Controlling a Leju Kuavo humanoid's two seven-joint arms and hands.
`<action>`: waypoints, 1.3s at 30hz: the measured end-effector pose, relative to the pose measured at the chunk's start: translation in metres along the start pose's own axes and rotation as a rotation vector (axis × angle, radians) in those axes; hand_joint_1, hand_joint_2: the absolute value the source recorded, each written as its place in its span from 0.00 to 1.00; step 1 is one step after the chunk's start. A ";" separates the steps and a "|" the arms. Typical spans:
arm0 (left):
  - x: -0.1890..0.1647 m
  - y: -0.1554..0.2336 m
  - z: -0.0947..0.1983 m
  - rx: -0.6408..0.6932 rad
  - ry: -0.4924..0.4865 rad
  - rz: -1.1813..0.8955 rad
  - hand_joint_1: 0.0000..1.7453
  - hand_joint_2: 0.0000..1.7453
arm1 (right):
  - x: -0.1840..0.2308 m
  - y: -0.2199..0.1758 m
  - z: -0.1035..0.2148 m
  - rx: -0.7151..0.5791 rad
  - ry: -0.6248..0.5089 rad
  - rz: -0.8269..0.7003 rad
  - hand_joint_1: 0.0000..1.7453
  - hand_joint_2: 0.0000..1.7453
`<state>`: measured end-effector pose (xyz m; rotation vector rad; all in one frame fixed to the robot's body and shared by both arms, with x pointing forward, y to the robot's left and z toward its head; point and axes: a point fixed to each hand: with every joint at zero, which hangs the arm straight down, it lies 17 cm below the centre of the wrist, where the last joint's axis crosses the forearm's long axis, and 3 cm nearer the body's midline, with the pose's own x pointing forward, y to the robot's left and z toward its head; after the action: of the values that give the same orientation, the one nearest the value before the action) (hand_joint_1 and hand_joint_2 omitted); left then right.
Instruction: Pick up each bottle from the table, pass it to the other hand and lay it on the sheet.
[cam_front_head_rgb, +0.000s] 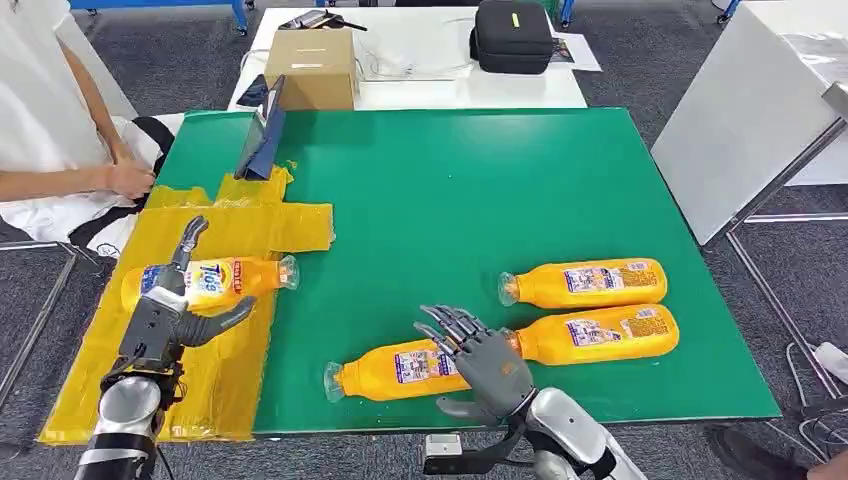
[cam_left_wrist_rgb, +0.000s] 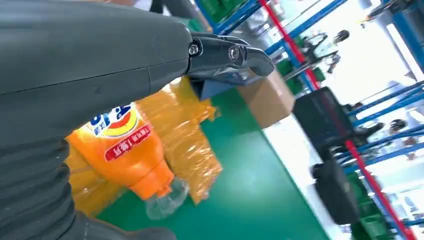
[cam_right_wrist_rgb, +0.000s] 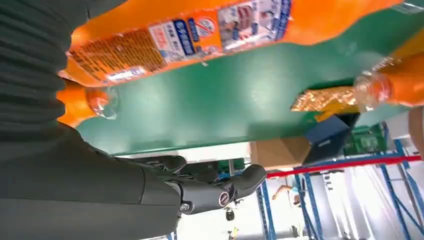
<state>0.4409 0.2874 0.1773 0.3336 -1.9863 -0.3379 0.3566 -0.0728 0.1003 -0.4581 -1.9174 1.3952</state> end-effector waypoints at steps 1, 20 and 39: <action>0.004 0.001 0.001 0.007 -0.011 0.010 0.00 1.00 | -0.002 0.002 0.001 0.006 0.006 0.003 0.00 1.00; 0.066 0.004 0.008 0.028 -0.155 0.178 0.00 1.00 | -0.030 0.032 0.025 0.117 0.075 0.025 0.00 1.00; 0.122 -0.051 0.006 -0.096 -0.277 0.296 0.00 1.00 | -0.087 0.054 -0.012 0.206 0.223 0.079 0.74 1.00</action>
<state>0.3887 0.1943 0.2564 -0.0749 -2.2436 -0.3002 0.4188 -0.1020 0.0230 -0.5685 -1.5746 1.5065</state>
